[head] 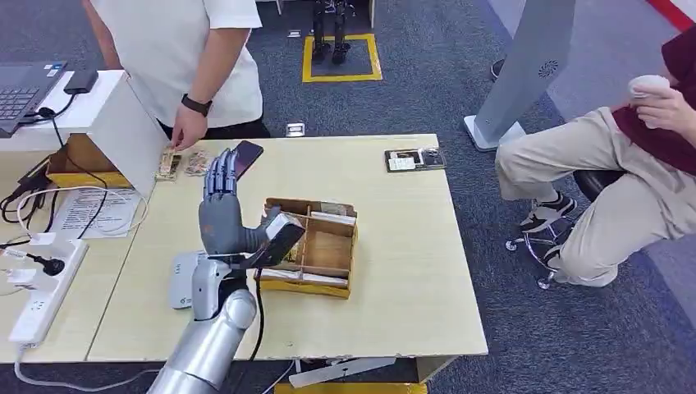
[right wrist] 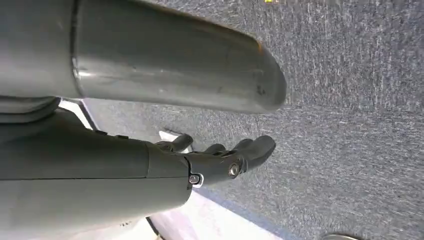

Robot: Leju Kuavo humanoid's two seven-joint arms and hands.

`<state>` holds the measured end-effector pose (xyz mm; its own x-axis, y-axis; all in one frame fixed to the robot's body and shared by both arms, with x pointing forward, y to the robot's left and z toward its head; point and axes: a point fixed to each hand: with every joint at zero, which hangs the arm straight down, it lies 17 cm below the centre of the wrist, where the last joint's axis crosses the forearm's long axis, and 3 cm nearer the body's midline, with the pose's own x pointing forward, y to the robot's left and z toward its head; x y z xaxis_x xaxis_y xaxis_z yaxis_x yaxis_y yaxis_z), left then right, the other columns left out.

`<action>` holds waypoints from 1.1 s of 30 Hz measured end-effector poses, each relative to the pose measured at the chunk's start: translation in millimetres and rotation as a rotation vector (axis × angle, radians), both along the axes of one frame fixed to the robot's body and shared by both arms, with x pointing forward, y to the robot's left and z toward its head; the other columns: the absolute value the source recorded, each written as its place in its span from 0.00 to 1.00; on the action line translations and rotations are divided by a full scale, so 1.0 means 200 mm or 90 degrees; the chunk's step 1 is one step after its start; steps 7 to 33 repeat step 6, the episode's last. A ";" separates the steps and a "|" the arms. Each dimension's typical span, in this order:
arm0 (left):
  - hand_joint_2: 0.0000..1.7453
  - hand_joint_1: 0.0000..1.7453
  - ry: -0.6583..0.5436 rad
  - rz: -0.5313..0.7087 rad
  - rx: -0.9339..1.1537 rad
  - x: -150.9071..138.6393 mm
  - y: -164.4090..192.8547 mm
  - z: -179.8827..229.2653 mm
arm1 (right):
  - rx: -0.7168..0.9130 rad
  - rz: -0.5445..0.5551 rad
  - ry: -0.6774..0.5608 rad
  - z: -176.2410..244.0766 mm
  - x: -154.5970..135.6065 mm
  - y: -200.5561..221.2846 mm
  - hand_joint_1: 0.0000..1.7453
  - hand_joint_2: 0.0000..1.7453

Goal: Pass the card to the sensor for recognition and then transmit it.

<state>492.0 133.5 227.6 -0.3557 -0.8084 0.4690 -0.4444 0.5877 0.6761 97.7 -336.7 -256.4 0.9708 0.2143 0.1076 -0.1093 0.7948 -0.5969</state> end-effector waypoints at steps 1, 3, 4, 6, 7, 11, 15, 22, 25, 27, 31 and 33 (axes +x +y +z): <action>1.00 0.00 0.002 -0.001 0.002 -0.01 0.00 -0.02 | 0.000 0.000 0.000 0.00 0.00 0.00 0.00 0.00; 1.00 0.00 0.006 -0.003 0.005 -0.02 0.00 -0.04 | 0.000 -0.001 0.000 0.00 0.00 0.00 0.00 0.00; 1.00 0.00 0.007 -0.004 0.002 -0.03 0.01 -0.05 | 0.000 -0.002 0.000 0.00 0.00 0.00 0.00 0.00; 1.00 0.00 0.013 -0.009 -0.022 -0.05 0.03 -0.07 | -0.001 -0.009 0.000 0.00 -0.01 0.00 0.00 0.00; 1.00 0.00 0.013 -0.009 -0.022 -0.05 0.03 -0.07 | -0.001 -0.009 0.000 0.00 -0.01 0.00 0.00 0.00; 1.00 0.00 0.013 -0.009 -0.022 -0.05 0.03 -0.07 | -0.001 -0.009 0.000 0.00 -0.01 0.00 0.00 0.00; 1.00 0.00 0.013 -0.009 -0.022 -0.05 0.03 -0.07 | -0.001 -0.009 0.000 0.00 -0.01 0.00 0.00 0.00; 1.00 0.00 0.013 -0.009 -0.022 -0.05 0.03 -0.07 | -0.001 -0.009 0.000 0.00 -0.01 0.00 0.00 0.00; 1.00 0.00 0.013 -0.009 -0.022 -0.05 0.03 -0.07 | -0.001 -0.009 0.000 0.00 -0.01 0.00 0.00 0.00; 1.00 0.00 0.013 -0.009 -0.022 -0.05 0.03 -0.07 | -0.001 -0.009 0.000 0.00 -0.01 0.00 0.00 0.00; 1.00 0.00 0.013 -0.009 -0.022 -0.05 0.03 -0.07 | -0.001 -0.009 0.000 0.00 -0.01 0.00 0.00 0.00; 1.00 0.00 0.013 -0.009 -0.022 -0.05 0.03 -0.07 | -0.001 -0.009 0.000 0.00 -0.01 0.00 0.00 0.00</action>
